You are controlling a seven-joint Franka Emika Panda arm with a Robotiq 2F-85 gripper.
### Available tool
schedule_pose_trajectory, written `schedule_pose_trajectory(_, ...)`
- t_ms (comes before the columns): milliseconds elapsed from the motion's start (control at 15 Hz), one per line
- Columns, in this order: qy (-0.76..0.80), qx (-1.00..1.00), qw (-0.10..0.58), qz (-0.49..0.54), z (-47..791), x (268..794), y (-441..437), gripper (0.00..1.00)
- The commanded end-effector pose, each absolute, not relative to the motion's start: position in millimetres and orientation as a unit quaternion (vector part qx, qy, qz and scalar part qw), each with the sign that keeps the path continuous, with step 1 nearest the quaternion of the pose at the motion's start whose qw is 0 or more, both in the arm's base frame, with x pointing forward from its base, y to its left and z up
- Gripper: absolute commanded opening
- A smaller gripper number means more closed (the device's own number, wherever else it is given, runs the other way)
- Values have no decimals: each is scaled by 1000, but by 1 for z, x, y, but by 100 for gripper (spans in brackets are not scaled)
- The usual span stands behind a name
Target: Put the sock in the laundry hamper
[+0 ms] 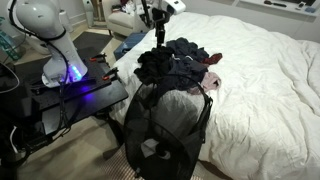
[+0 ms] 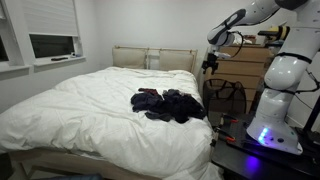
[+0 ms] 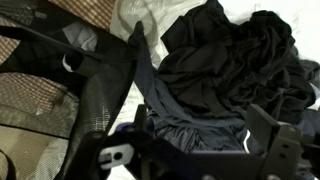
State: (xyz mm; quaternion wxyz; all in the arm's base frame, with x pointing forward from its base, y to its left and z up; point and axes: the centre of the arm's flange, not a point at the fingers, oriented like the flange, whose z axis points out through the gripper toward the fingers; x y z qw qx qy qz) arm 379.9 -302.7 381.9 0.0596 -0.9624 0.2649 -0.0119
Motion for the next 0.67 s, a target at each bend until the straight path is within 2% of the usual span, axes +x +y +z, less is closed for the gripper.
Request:
schedule_pose_trajectory(0,260,-964,61,-9,381,382,-299,100)
schedule_pose_trajectory(600,259,-964,62,-8,381,381,-298,100)
